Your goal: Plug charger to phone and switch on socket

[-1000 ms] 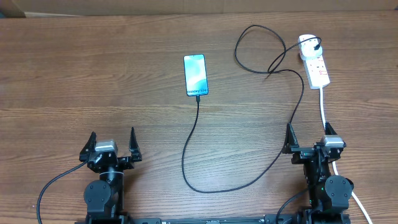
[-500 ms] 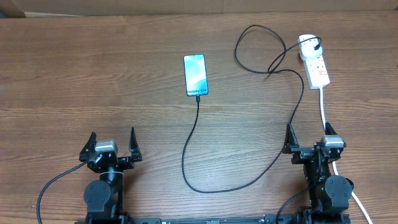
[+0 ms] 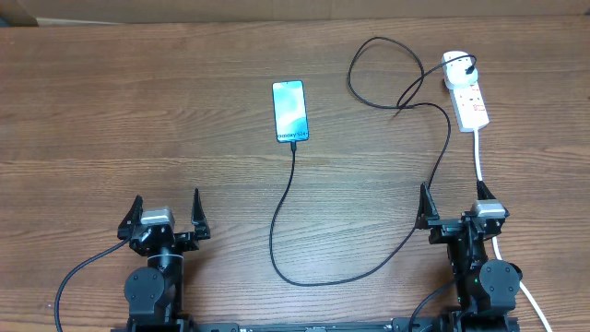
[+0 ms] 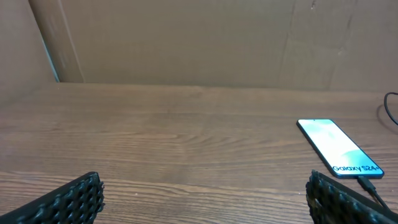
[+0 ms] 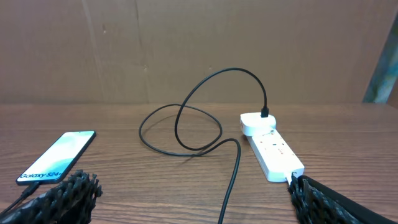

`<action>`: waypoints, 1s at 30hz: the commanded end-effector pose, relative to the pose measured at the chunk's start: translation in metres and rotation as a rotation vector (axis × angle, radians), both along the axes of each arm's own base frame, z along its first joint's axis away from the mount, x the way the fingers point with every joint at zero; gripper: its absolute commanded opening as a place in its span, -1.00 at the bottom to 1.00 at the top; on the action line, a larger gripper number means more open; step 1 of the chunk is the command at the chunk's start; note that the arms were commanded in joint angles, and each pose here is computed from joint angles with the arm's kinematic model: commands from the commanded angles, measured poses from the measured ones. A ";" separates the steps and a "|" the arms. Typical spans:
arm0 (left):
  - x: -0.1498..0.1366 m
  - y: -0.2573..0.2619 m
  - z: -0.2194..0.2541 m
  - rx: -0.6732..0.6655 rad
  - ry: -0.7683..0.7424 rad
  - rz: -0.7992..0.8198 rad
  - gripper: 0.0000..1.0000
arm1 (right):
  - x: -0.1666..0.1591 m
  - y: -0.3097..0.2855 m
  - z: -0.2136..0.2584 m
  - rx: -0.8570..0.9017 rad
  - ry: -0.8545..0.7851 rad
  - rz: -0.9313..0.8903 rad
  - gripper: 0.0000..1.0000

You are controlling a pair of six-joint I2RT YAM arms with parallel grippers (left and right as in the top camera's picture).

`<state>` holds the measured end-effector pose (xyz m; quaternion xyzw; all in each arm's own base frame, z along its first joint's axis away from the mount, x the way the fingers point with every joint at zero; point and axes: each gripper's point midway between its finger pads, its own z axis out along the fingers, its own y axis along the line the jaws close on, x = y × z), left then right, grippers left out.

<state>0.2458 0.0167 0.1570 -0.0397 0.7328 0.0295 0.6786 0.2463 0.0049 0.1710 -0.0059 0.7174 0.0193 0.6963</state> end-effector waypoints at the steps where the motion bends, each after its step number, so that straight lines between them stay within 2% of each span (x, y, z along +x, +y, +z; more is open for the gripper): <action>1: 0.000 -0.004 0.001 0.021 -0.006 -0.020 1.00 | 0.000 0.000 -0.001 -0.001 -0.005 -0.004 1.00; 30: 0.000 -0.004 0.001 0.021 -0.006 -0.020 0.99 | 0.000 -0.001 -0.001 -0.001 -0.005 -0.005 1.00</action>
